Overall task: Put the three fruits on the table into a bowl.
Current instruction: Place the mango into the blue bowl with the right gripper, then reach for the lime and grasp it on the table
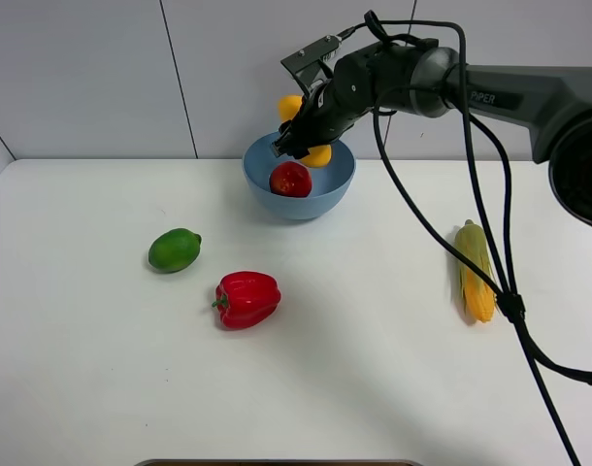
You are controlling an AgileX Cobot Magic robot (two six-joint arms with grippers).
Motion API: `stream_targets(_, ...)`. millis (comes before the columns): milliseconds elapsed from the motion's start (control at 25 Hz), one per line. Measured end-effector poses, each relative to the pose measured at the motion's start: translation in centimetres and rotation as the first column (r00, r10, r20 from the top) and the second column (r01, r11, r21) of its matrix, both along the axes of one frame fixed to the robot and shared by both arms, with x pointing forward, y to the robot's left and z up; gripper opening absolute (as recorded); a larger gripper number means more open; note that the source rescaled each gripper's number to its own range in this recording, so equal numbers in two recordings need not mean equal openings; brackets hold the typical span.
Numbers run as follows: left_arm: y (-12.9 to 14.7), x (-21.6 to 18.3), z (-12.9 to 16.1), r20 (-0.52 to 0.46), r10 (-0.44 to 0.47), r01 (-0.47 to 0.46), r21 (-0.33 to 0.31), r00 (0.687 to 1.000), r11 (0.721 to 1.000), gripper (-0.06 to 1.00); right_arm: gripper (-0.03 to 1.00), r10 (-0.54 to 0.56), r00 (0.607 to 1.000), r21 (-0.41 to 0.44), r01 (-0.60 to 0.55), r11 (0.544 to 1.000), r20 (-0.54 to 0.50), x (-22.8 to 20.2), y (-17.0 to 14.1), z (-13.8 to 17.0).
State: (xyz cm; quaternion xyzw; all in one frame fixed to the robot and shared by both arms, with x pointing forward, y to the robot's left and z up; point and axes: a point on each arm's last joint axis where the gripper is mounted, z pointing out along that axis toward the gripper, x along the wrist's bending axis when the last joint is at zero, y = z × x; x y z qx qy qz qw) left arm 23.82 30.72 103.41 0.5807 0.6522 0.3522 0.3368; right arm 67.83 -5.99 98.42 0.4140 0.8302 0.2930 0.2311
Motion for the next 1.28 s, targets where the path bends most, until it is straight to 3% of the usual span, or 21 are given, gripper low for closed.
stream_targets(400,0.0,0.0,0.0,0.0,0.0,0.0,0.0,1.0,1.0,1.0,0.01,-0.025,1.0,0.003,0.025,1.0,-0.004,0.2,0.0,-0.6)
stream_targets(520,0.0,0.0,0.0,0.0,0.0,0.0,0.0,1.0,1.0,1.0,0.17,-0.036,0.999,-0.003,0.036,0.999,-0.026,0.1,-0.1,-0.7)
stream_targets(640,0.0,0.0,0.0,0.0,0.0,0.0,0.0,1.0,1.0,1.0,0.46,-0.048,0.998,-0.009,0.048,0.999,-0.05,0.0,-0.2,-0.9)
stream_targets(760,0.0,0.0,0.0,0.0,0.0,0.0,0.0,1.0,1.0,1.0,0.6,-0.051,0.996,-0.02,0.05,0.999,-0.066,-0.2,-0.3,-1.0)
stream_targets(960,0.0,0.0,0.0,0.0,0.0,0.0,0.0,1.0,1.0,1.0,0.63,-0.063,0.995,-0.022,0.061,0.998,-0.078,-0.4,-0.5,-0.3)
stream_targets(1280,0.0,0.0,0.0,0.0,0.0,0.0,0.0,1.0,1.0,1.0,0.63,-0.102,0.983,-0.09,0.089,0.992,-0.155,-3.0,-2.2,7.0)
